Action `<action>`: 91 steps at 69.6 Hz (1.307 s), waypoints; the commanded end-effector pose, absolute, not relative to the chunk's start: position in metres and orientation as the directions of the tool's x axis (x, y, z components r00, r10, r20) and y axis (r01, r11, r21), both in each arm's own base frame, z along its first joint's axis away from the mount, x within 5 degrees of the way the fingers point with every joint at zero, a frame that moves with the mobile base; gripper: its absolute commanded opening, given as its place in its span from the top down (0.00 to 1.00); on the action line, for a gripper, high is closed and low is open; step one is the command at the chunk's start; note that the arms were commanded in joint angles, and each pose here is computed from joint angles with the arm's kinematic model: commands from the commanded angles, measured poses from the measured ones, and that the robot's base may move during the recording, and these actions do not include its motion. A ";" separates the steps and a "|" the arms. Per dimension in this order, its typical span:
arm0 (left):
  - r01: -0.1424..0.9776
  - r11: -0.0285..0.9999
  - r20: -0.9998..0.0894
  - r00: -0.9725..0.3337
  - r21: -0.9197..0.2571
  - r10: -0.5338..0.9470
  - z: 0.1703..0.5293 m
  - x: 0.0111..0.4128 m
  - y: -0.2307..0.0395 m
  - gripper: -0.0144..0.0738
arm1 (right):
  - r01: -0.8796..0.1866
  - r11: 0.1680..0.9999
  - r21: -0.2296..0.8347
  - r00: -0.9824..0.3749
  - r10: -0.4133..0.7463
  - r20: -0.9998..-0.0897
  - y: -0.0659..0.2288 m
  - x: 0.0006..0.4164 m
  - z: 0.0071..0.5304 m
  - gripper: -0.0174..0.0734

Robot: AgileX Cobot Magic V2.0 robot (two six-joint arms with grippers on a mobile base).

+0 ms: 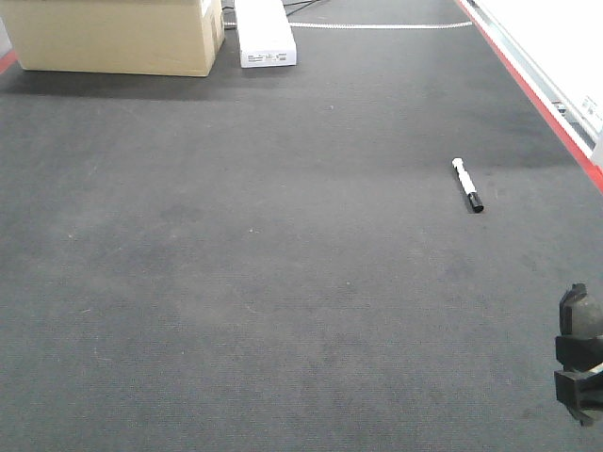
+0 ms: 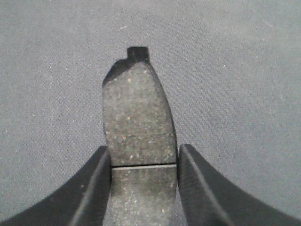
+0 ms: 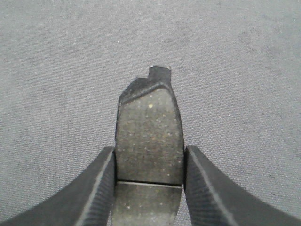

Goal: Move and align brake pads A on conveyor
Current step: 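Drive up to the conveyor belt holding both pads above it, then lower the left gripper and set its brake pad on the belt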

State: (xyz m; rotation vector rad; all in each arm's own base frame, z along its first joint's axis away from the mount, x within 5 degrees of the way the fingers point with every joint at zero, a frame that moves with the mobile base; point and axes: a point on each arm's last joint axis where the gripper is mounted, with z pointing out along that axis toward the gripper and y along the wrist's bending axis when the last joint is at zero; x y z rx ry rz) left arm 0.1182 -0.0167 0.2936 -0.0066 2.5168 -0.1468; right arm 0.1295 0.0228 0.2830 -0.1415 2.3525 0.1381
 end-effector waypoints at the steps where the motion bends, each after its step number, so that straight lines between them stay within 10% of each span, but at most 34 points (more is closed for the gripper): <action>1: 0.041 0.990 -0.665 -0.744 -0.134 -0.060 0.308 0.124 -0.019 0.84 | -0.146 0.988 0.047 -0.625 -0.056 -0.779 0.022 0.135 0.298 0.78; 41: 0.034 0.993 -0.576 -0.817 -0.115 -0.039 0.317 0.207 -0.028 0.83 | -0.146 0.988 0.047 -0.624 -0.055 -0.780 0.022 0.135 0.298 0.78; 91: -0.002 0.996 -0.390 -0.920 -0.088 -0.036 0.223 0.331 -0.041 0.83 | -0.146 0.988 0.047 -0.625 -0.056 -0.779 0.022 0.135 0.298 0.78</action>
